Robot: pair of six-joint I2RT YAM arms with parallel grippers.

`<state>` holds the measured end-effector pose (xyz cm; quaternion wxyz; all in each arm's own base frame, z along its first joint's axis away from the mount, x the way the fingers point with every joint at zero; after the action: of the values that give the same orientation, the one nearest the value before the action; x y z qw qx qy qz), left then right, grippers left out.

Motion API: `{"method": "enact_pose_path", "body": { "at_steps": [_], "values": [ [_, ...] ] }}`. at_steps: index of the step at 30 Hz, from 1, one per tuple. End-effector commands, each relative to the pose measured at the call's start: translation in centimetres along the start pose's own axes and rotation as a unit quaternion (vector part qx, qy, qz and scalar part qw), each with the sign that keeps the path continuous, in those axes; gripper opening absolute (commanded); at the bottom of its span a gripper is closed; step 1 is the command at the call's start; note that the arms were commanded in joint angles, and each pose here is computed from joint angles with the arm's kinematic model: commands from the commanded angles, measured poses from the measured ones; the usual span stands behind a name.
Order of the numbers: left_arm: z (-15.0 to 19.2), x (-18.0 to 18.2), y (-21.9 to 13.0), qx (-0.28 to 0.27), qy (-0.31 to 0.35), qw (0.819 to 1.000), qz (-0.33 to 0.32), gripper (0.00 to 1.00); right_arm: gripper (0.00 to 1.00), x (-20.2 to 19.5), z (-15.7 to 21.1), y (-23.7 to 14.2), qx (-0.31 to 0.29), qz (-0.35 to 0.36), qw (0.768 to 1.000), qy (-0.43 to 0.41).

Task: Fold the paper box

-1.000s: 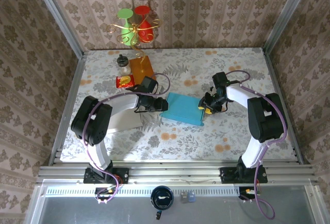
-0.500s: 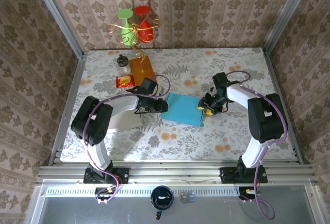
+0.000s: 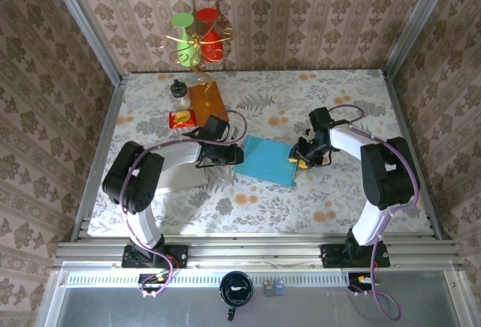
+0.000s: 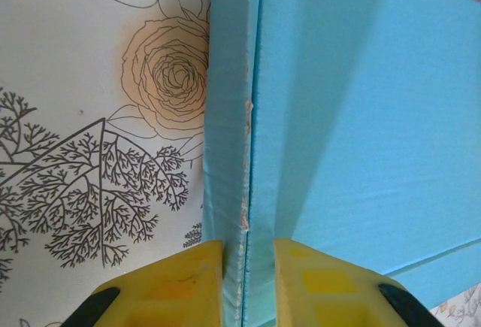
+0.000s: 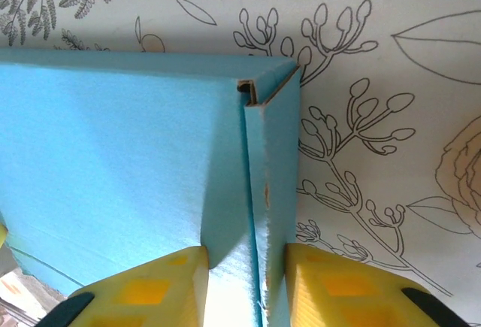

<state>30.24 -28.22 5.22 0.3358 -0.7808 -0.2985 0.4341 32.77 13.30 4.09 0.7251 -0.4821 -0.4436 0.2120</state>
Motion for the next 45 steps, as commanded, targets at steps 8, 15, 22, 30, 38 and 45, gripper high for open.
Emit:
{"method": "enact_pose_path", "body": {
  "at_steps": [8,15,22,30,38,45],
  "values": [
    [2.2,-1.2,0.4,0.0,-0.024,1.0,0.012,0.15,0.2,-2.1,0.2,1.4,0.018,0.07,0.997,-0.019],
    [2.0,-1.4,0.4,0.0,-0.025,1.0,0.017,0.14,0.22,-1.9,0.1,0.7,0.013,0.07,0.997,-0.034],
    [2.2,-1.4,0.3,-0.002,-0.031,0.999,0.016,0.14,0.39,-1.9,1.1,-0.3,0.003,0.053,0.998,-0.029],
    [2.0,-2.3,0.2,-0.011,-0.04,0.999,0.032,0.15,0.35,-2.3,2.0,1.4,0.019,0.042,0.999,-0.012],
    [-0.1,-2.6,-2.6,-0.055,-0.031,0.997,0.032,0.31,0.21,-2.7,0.9,1.2,0.018,0.089,0.995,-0.051],
    [-1.3,-1.3,-2.6,-0.037,-0.021,0.998,0.043,0.33,0.21,-2.0,0.3,0.7,0.013,0.087,0.994,-0.072]
  ]
}}
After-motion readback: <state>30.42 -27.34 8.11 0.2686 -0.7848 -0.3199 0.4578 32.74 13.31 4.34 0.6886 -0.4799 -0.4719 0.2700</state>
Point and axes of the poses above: each hand's point on the last joint's axis, 136 mm out from that joint toward the fingers, its own y axis out along the fingers, its own x axis along the line the jaws close on, z = x × y, the point moved 1 cm from there along -y, back along the fingers, and after that the axes turned 11 degrees about y, right-handed, at the moved point
